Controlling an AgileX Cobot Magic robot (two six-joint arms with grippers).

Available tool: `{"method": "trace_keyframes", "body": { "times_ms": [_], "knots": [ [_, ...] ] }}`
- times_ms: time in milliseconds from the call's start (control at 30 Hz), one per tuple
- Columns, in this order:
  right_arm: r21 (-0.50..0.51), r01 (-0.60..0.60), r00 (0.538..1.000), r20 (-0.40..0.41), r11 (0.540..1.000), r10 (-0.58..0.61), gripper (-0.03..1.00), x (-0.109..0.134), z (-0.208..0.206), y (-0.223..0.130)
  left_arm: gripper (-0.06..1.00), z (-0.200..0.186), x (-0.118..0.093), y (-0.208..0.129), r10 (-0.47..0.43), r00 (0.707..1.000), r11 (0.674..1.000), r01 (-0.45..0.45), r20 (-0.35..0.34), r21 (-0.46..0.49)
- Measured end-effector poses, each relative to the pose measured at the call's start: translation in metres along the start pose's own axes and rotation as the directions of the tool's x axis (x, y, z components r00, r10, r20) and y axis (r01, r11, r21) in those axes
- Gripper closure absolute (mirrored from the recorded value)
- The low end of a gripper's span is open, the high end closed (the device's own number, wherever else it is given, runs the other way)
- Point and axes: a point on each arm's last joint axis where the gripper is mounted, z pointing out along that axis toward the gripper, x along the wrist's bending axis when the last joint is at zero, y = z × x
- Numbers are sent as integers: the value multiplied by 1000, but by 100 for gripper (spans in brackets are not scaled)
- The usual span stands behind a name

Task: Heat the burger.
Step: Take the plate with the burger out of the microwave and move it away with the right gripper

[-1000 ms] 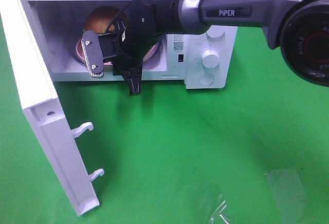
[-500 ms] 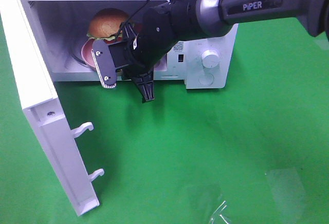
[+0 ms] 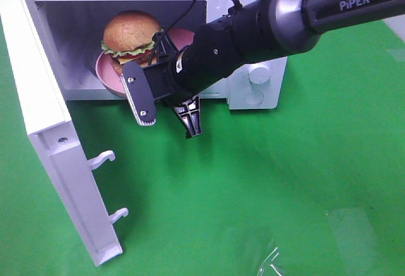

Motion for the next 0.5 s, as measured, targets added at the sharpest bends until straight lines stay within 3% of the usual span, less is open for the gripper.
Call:
{"method": "trace_keyframes", "body": {
  "times_ms": [500],
  "knots": [
    [-20,56,998,-8,998,-57,89,36,-43,-1,-5,0,0,0,0,1000,1000,0,0,0]
  ]
}}
